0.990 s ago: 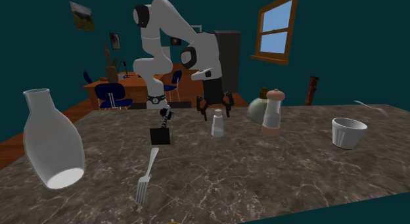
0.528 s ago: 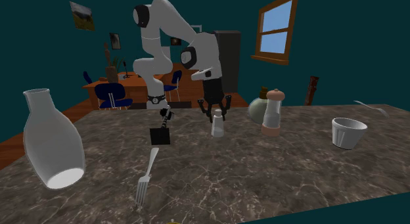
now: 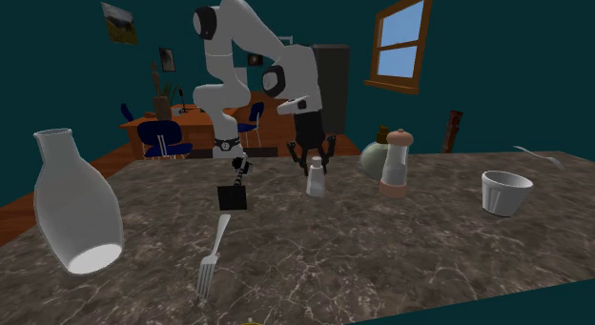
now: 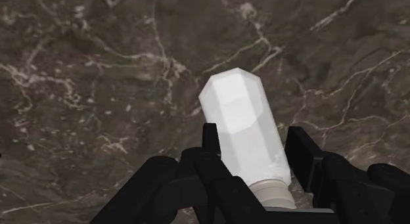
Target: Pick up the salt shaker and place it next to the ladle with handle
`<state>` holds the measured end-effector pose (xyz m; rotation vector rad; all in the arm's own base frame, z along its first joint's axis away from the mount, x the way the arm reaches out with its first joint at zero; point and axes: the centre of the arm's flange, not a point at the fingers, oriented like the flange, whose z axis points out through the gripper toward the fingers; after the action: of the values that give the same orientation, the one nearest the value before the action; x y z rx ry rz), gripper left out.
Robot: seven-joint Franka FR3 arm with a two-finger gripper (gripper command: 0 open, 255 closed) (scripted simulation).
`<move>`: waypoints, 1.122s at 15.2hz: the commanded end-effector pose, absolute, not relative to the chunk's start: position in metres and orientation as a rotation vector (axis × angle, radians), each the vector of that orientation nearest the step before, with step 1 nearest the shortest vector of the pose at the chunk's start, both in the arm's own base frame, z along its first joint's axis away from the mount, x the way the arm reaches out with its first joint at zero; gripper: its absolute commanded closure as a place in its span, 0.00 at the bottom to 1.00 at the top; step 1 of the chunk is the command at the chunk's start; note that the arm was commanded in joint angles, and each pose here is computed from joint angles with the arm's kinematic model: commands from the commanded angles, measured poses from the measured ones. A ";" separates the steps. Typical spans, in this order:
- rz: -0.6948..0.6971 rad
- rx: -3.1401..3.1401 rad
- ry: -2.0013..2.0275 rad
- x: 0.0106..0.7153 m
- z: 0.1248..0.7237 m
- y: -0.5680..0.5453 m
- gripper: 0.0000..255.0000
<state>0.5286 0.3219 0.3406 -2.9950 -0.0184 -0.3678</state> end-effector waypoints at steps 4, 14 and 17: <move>-0.368 -2.995 -0.018 0.528 0.366 0.322 1.00; -0.368 -2.995 -0.018 0.528 0.419 0.322 1.00; -0.368 -2.995 -0.018 0.528 0.434 0.322 1.00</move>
<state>0.5278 0.3222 0.4286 -2.9949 -0.0182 -0.3681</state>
